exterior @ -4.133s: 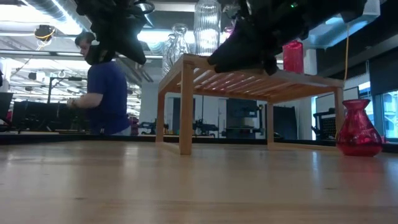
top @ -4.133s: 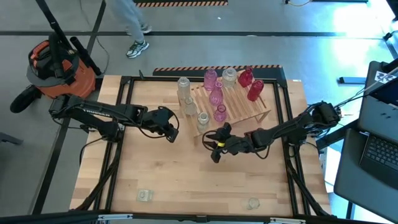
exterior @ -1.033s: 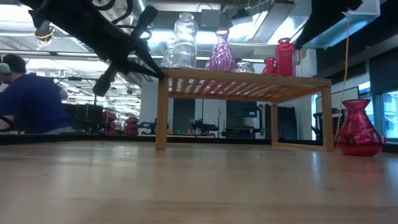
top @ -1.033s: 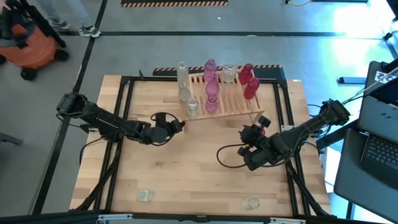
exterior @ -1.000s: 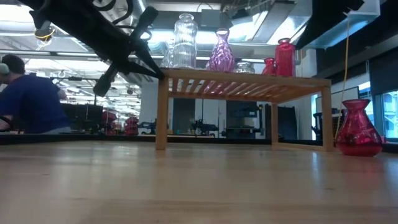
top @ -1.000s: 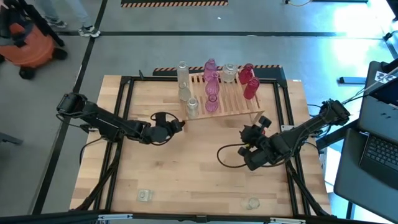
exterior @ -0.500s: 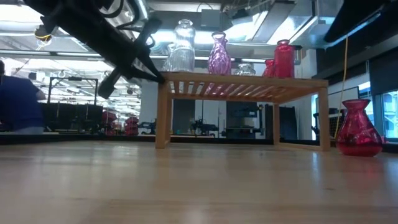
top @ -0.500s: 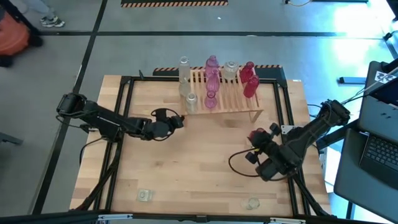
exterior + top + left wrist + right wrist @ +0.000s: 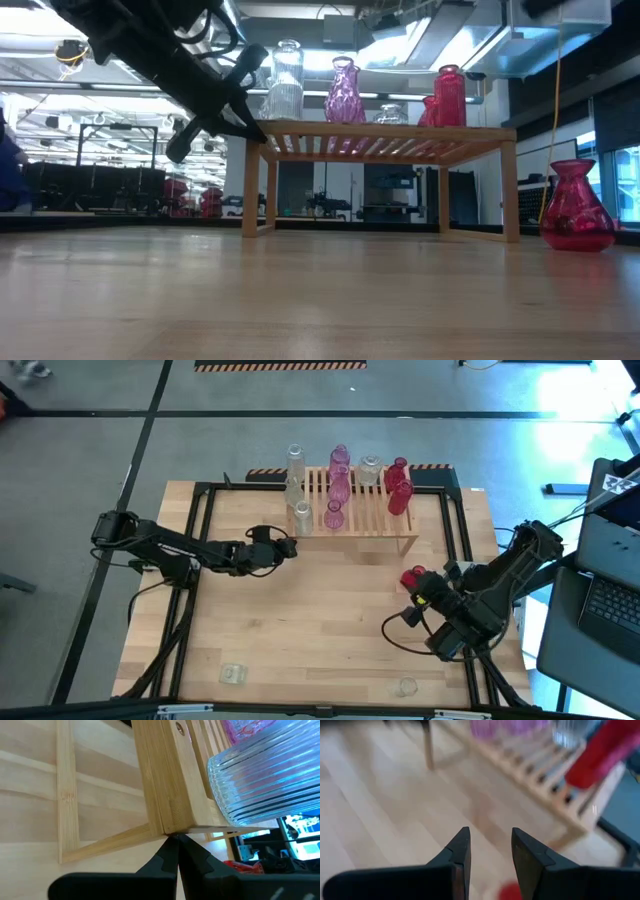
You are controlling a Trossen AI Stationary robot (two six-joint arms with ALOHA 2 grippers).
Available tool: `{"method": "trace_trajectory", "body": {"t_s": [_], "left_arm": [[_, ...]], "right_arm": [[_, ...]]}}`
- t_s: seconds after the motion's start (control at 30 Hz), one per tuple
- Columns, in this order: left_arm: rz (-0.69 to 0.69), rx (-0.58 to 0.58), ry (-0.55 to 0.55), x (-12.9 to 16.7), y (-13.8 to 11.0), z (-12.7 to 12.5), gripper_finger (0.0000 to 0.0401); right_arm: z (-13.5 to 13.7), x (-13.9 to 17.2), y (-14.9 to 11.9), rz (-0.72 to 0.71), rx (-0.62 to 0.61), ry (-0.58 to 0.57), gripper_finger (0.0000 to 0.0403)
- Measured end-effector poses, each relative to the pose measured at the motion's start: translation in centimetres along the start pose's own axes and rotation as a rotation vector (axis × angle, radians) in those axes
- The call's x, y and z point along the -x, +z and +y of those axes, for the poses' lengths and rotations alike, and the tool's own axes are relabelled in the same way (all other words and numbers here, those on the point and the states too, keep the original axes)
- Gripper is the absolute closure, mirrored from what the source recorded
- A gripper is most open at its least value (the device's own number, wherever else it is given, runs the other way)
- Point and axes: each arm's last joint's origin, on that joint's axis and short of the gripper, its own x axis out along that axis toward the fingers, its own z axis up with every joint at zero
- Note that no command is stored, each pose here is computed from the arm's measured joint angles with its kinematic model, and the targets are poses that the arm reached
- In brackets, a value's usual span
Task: Sort vases onto shelf
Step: Adjust the shelf on the top of the table, then put the red vase on the shelf aligned with the other red vase
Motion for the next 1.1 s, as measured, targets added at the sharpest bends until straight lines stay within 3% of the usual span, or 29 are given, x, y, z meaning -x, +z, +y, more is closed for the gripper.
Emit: {"method": "trace_trajectory", "body": {"t_s": [0.17, 0.4, 0.8, 0.93, 1.1], "left_arm": [[0.021, -0.004, 0.001, -0.2, 0.2, 0.1, 0.0401], [0.023, -0.053, -0.012, 0.2, 0.5, -0.2, 0.0401], [0.016, -0.093, -0.007, 0.3, 1.0, -0.2, 0.0401], [0.053, -0.088, -0.029, 0.5, 1.0, -0.4, 0.0401], [0.126, -0.079, -0.098, 1.9, 0.8, -1.2, 0.0401]], "right_arm": [[-0.2, 1.8, 2.0, -0.173, -0.045, 0.056, 0.0311], [-0.5, 2.8, 3.7, -0.208, -0.058, 0.083, 0.0311], [-1.2, 3.6, 4.0, -0.257, 0.004, 0.098, 0.0311], [-1.7, 3.9, 3.9, -0.179, 0.046, 0.133, 0.0311], [-2.5, 3.5, 4.2, -0.022, 0.203, 0.163, 0.0311]]}}
